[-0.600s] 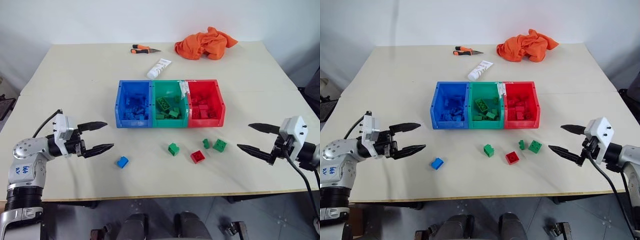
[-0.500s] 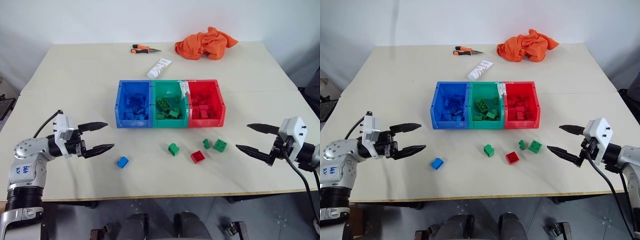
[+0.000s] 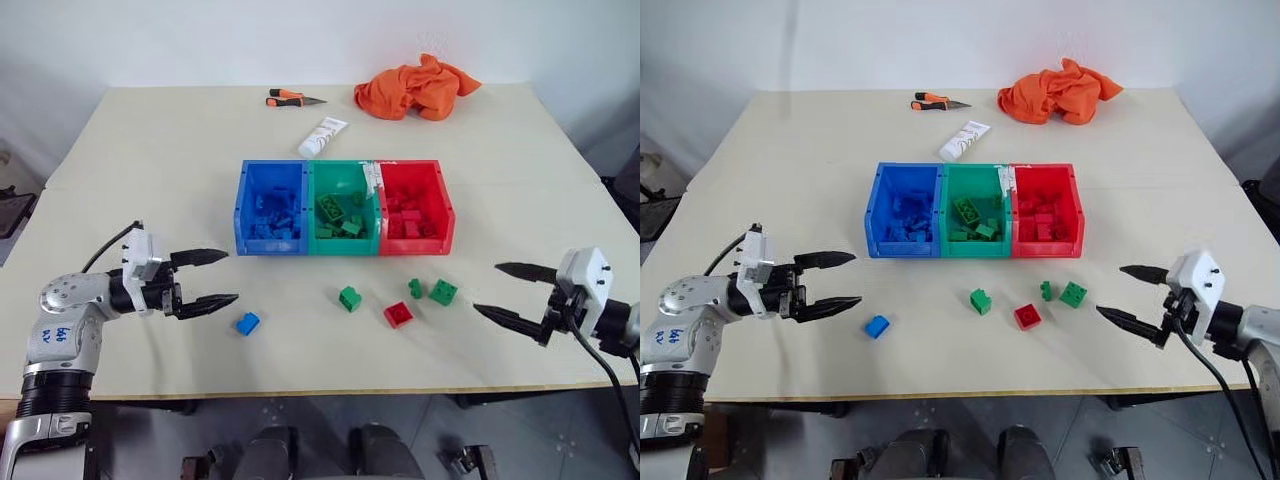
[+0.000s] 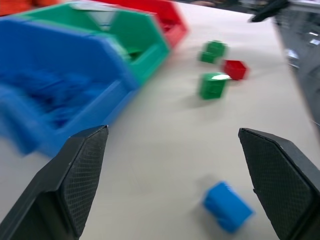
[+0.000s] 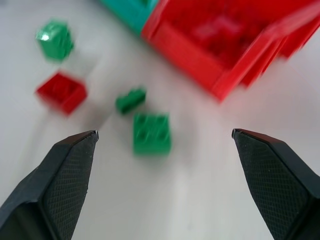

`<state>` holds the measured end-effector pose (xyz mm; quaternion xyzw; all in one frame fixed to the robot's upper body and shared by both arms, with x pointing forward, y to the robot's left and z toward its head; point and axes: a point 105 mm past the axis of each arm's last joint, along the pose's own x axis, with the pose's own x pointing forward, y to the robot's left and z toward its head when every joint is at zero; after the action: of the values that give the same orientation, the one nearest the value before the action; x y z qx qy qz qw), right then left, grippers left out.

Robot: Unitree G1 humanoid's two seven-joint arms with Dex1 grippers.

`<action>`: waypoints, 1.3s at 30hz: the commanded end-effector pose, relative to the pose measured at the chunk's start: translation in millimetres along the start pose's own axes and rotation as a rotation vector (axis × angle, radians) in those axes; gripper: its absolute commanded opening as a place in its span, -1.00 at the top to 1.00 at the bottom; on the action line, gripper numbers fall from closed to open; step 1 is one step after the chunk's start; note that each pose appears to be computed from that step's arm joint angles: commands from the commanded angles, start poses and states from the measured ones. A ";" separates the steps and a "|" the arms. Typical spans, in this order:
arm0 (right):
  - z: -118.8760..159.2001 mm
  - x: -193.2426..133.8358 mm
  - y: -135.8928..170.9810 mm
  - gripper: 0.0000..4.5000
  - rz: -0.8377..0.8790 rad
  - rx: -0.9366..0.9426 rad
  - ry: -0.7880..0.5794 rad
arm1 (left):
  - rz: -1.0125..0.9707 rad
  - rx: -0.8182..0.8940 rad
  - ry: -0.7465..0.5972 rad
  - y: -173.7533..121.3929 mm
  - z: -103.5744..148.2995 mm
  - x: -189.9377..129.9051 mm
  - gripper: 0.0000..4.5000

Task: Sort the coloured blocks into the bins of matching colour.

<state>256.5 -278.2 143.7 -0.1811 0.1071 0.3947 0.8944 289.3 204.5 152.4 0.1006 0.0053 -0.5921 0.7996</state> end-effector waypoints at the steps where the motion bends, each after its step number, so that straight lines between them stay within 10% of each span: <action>1: 1.6 -23.4 -4.0 -1.00 -0.031 -0.034 0.038 | -0.069 0.006 -0.016 -7.4 2.8 7.0 -0.95; 14: -14.8 -81.1 -3.9 -1.00 -0.091 -0.010 0.210 | -0.174 0.013 0.007 -10.8 -6.0 10.3 -0.95; 39: -14.3 82.2 -20.7 -0.92 0.133 -0.013 0.098 | -0.033 0.016 -0.030 -30.4 -1.7 -6.2 -0.98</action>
<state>324.1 -245.9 108.4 -0.1936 0.1651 0.4415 0.8604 260.6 199.2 138.9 0.0944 0.0086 -0.6119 0.7852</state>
